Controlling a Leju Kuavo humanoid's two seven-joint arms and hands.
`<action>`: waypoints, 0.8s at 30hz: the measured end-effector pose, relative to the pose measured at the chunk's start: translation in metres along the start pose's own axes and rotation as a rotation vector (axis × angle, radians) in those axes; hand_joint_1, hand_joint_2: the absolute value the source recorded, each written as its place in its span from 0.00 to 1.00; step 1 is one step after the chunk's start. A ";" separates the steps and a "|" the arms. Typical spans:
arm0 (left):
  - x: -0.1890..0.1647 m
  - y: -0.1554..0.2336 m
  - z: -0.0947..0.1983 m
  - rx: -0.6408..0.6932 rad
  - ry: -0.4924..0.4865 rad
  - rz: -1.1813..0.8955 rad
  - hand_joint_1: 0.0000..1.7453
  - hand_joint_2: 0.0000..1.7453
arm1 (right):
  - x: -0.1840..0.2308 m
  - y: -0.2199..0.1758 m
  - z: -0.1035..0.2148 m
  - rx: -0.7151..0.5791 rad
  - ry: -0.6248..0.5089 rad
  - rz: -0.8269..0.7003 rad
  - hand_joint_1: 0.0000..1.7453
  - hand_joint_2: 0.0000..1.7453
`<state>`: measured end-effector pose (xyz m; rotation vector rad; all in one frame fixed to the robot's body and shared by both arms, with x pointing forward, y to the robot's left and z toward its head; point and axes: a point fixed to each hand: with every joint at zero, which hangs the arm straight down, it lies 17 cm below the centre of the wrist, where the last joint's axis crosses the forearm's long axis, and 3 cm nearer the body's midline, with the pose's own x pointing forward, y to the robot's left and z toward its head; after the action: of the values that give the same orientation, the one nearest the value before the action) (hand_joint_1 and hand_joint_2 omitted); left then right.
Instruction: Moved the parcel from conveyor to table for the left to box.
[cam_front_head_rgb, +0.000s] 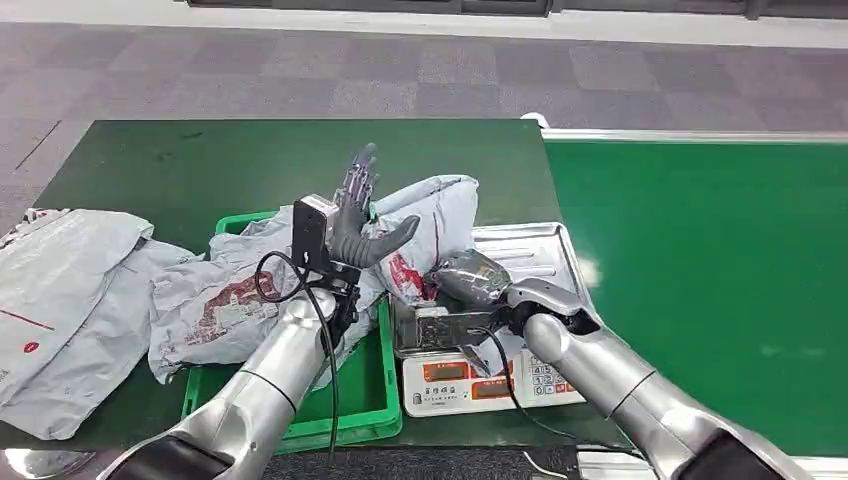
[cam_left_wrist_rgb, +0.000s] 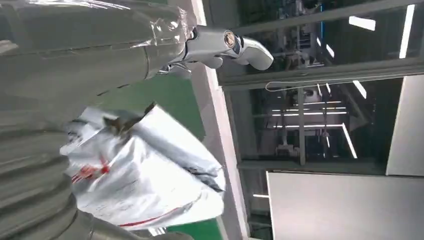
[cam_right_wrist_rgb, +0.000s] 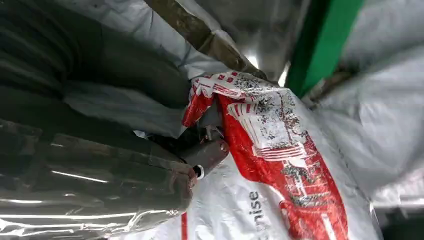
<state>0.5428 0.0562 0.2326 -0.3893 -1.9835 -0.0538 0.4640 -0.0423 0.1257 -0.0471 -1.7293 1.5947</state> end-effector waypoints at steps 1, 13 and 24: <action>-0.001 0.000 0.000 -0.001 0.002 0.000 0.00 1.00 | -0.001 0.001 0.000 0.010 0.000 0.005 1.00 1.00; -0.001 -0.001 -0.001 0.001 0.006 0.002 0.00 1.00 | -0.009 0.011 0.004 0.062 0.016 0.011 0.14 1.00; -0.002 0.009 -0.002 0.034 0.007 0.002 0.00 1.00 | 0.020 -0.054 0.024 -0.227 -0.142 -0.047 0.00 1.00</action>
<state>0.5473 0.0636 0.2308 -0.3692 -1.9743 -0.0203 0.4614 -0.0635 0.1845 -0.0042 -2.0008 1.3898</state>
